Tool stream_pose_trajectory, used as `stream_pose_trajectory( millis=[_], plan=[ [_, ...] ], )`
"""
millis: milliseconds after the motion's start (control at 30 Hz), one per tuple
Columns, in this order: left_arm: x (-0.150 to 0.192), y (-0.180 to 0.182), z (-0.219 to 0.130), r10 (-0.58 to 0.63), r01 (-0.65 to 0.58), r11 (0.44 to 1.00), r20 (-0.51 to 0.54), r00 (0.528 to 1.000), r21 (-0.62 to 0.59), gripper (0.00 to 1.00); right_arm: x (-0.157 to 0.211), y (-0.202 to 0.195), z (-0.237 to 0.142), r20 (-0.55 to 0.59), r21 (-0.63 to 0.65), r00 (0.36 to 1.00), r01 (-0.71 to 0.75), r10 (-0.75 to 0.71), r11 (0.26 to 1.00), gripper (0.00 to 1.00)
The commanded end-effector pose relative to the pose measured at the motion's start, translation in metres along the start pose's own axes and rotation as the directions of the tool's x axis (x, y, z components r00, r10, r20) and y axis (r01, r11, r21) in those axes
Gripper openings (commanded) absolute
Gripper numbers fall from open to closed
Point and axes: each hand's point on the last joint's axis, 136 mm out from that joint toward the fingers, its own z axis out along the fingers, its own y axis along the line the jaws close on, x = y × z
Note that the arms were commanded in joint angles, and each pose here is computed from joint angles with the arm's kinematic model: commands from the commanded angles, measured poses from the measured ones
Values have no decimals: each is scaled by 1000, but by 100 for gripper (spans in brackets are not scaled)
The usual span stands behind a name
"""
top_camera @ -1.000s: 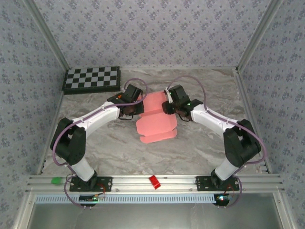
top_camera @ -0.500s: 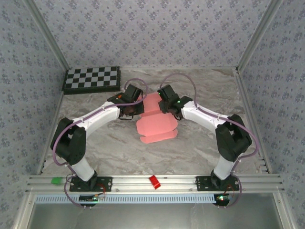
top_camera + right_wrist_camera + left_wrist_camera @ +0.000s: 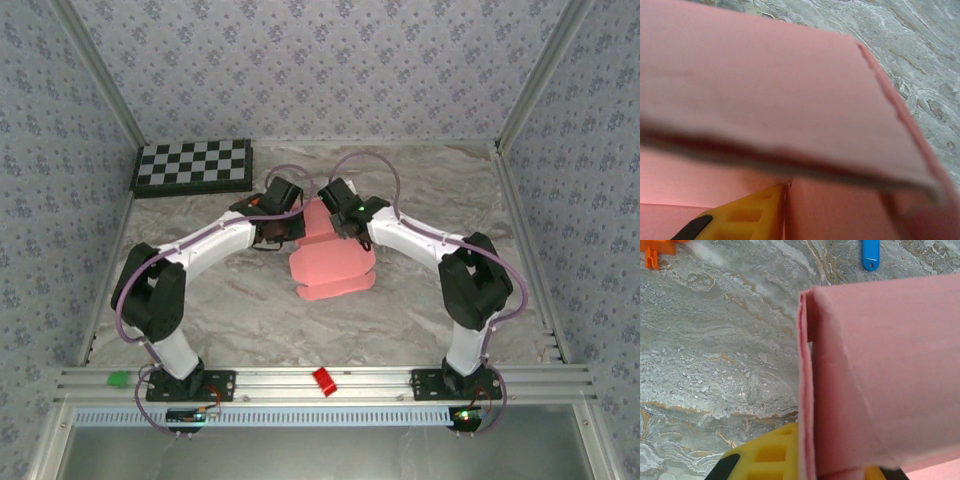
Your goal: Fold the paper box
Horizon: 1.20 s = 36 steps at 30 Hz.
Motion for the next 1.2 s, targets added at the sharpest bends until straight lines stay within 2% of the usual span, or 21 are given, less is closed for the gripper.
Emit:
stream_pose_trajectory(
  millis=[0,233,733,900,1167],
  plan=[
    [-5,0,-3,-1,1,1000,4,1000,-16,0,11,-16,2,-58,119,998,28,-21,992,25],
    [-4,2,-2,-5,5,1000,1,1000,-23,0,15,-22,5,-84,199,996,43,-26,979,21],
    [-3,3,-1,-8,8,1000,1,1000,-29,0,20,-23,9,-107,219,994,32,-9,975,14],
    [-3,3,0,-11,11,1000,-1,1000,-28,0,17,-18,8,-95,183,996,18,-1,983,13],
    [-3,2,2,-21,21,1000,-5,1000,-22,0,4,8,2,-27,9,999,-23,24,1000,21]
  ],
)
